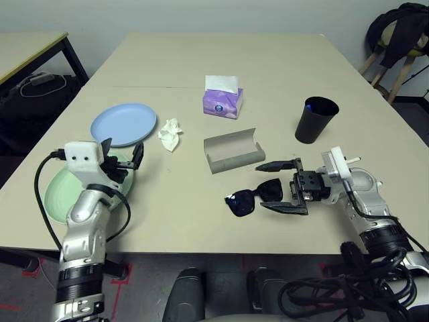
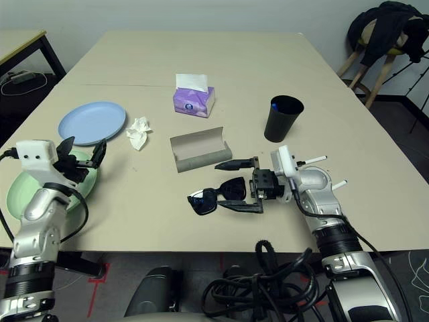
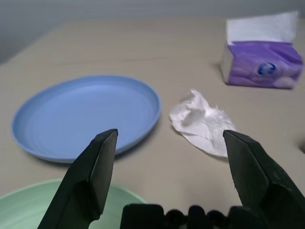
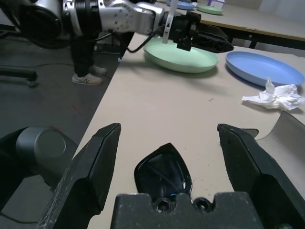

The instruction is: Organize and tidy the items on the table.

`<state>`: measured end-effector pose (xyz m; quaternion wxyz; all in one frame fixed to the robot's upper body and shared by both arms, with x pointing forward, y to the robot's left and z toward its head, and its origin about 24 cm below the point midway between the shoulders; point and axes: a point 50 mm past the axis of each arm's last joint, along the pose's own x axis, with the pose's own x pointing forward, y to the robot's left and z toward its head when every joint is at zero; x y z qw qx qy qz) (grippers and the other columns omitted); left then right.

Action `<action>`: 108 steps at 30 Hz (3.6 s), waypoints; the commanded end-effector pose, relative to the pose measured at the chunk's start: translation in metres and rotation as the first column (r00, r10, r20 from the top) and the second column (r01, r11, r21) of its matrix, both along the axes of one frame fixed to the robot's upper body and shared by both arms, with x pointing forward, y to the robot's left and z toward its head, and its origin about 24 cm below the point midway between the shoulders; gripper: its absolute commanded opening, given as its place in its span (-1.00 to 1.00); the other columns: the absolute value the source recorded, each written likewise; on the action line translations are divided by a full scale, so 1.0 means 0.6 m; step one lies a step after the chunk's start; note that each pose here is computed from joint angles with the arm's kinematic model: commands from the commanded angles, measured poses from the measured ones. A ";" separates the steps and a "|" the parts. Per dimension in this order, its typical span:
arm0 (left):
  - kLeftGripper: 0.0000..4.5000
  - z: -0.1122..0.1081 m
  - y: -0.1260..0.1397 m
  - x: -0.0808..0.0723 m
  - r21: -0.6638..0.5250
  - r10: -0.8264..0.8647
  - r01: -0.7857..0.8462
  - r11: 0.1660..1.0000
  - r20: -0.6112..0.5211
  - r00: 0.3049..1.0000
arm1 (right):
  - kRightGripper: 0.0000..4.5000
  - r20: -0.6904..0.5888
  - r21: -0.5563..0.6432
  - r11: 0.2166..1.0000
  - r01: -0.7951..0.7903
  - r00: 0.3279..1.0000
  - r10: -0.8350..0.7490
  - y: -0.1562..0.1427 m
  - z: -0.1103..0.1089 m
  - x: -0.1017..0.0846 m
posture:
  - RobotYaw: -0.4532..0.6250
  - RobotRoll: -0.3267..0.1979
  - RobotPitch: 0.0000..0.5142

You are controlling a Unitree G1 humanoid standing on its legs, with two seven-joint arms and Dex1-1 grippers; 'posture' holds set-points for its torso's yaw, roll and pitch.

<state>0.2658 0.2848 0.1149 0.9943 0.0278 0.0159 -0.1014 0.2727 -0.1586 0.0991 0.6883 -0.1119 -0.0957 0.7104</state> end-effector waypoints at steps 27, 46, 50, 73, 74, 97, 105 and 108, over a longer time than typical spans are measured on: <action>1.00 0.057 0.234 -0.063 0.109 0.378 -0.369 0.923 -0.432 0.819 | 0.98 -0.045 0.058 0.998 0.018 0.999 -0.015 0.022 -0.007 -0.020 | 0.16 0.25 -0.78; -0.31 0.008 0.230 -0.086 0.051 0.338 -0.380 0.923 -0.580 0.741 | 1.00 -0.042 0.049 0.997 0.051 0.998 -0.049 0.019 -0.004 -0.016 | 0.14 0.25 -0.76; -0.99 0.005 0.230 -0.091 0.057 0.332 -0.374 0.926 -0.596 0.731 | 1.00 -0.039 0.051 0.997 0.055 0.998 -0.053 0.019 -0.003 -0.016 | 0.13 0.25 -0.76; -0.99 0.033 0.210 -0.086 -0.099 0.314 -0.430 0.897 -0.540 0.781 | 1.00 -0.041 0.050 0.996 0.071 0.997 -0.069 0.020 -0.006 -0.016 | 0.13 0.25 -0.76; -0.99 0.038 0.208 -0.088 -0.118 0.310 -0.436 0.892 -0.542 0.781 | 1.00 -0.041 0.050 0.996 0.072 0.997 -0.070 0.020 -0.006 -0.016 | 0.13 0.25 -0.76; -0.99 0.105 0.160 0.022 -0.292 0.331 -0.449 0.844 -0.375 0.866 | 1.00 -0.094 0.181 0.935 0.307 0.951 -0.294 0.027 0.014 0.021 | 0.13 0.25 -0.78; -0.99 0.089 0.123 0.092 -0.368 0.412 -0.517 0.773 -0.328 0.850 | 1.00 -0.098 0.209 0.921 0.330 0.944 -0.316 0.037 0.019 0.015 | 0.11 0.25 -0.78; -0.99 0.090 0.121 0.111 -0.379 0.472 -0.564 0.733 -0.314 0.824 | 1.00 -0.104 0.214 0.917 0.337 0.941 -0.321 0.038 0.019 0.013 | 0.10 0.25 -0.77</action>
